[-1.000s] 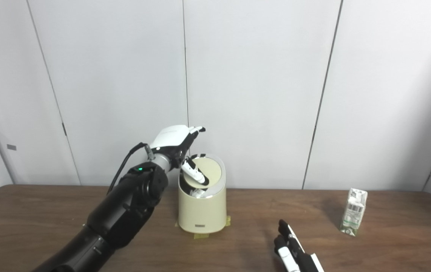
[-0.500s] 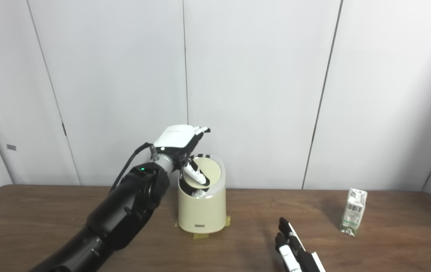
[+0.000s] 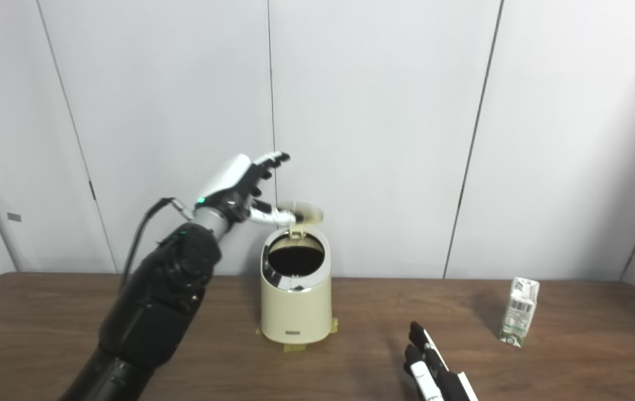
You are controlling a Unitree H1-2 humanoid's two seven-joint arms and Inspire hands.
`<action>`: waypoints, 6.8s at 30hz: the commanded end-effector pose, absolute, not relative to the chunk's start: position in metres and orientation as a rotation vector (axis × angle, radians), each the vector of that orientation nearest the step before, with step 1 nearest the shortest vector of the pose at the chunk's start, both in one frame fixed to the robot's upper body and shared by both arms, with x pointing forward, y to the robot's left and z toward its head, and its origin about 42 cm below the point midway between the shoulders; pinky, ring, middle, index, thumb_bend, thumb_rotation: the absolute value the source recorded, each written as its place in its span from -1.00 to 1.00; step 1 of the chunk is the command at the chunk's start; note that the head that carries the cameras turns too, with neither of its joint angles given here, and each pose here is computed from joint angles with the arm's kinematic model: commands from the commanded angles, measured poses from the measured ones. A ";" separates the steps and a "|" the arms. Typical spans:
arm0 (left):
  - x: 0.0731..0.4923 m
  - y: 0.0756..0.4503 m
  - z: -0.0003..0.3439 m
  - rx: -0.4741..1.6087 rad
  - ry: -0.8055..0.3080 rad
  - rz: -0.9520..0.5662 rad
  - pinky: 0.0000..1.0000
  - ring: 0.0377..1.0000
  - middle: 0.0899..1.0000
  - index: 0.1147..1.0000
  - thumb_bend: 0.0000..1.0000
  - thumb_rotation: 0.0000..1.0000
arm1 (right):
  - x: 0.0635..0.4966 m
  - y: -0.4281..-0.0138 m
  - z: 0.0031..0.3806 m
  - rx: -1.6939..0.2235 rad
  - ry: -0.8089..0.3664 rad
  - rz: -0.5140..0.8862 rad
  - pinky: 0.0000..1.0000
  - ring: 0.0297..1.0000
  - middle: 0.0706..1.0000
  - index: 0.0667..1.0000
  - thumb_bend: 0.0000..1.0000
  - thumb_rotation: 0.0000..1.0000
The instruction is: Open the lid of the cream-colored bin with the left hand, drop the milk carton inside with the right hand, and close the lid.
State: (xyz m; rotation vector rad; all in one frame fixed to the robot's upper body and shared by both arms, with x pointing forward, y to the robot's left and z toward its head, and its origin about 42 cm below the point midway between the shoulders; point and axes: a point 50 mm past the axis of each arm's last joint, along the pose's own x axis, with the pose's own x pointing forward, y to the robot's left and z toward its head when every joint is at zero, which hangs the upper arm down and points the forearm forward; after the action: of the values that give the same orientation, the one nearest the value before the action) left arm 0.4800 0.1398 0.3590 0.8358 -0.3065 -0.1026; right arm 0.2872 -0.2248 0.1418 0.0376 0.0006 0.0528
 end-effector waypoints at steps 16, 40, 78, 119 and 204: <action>0.398 0.191 0.287 0.481 -0.322 -0.022 0.66 0.74 0.77 0.76 -0.12 0.18 | 0.292 -0.225 0.167 0.068 -0.099 0.044 0.86 0.95 0.96 0.89 0.31 0.47; 0.352 0.246 0.207 0.134 -0.179 -0.035 0.86 0.87 0.90 0.91 -0.25 0.44 | 0.296 -0.241 0.198 0.068 -0.190 -0.052 0.67 0.89 0.92 0.86 0.49 -0.28; 0.347 0.262 0.206 0.172 -0.069 -0.059 0.92 0.90 0.91 0.97 -0.53 -0.07 | 0.318 -0.360 0.306 -0.779 -0.247 -0.439 0.21 0.69 0.77 0.70 0.68 -0.63; 0.337 0.252 0.214 0.271 -0.073 -0.071 0.91 0.87 0.86 0.91 -0.55 -0.44 | 0.445 -0.417 0.288 -1.047 0.176 -0.231 0.50 0.75 0.79 0.70 0.85 -0.83; 0.332 0.244 0.194 0.283 -0.074 -0.135 0.75 0.83 0.83 0.85 -0.31 -0.27 | 0.405 -0.296 0.329 -0.889 -0.510 -0.290 -0.22 -0.21 -0.05 -0.10 0.04 -1.00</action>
State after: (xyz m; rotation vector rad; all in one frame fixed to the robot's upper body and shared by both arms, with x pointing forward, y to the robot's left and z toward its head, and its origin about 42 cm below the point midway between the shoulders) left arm 0.3266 0.2487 0.1783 0.2758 0.0173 -0.1270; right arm 0.4050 -0.3044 0.2904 -0.8907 -0.3631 -0.2606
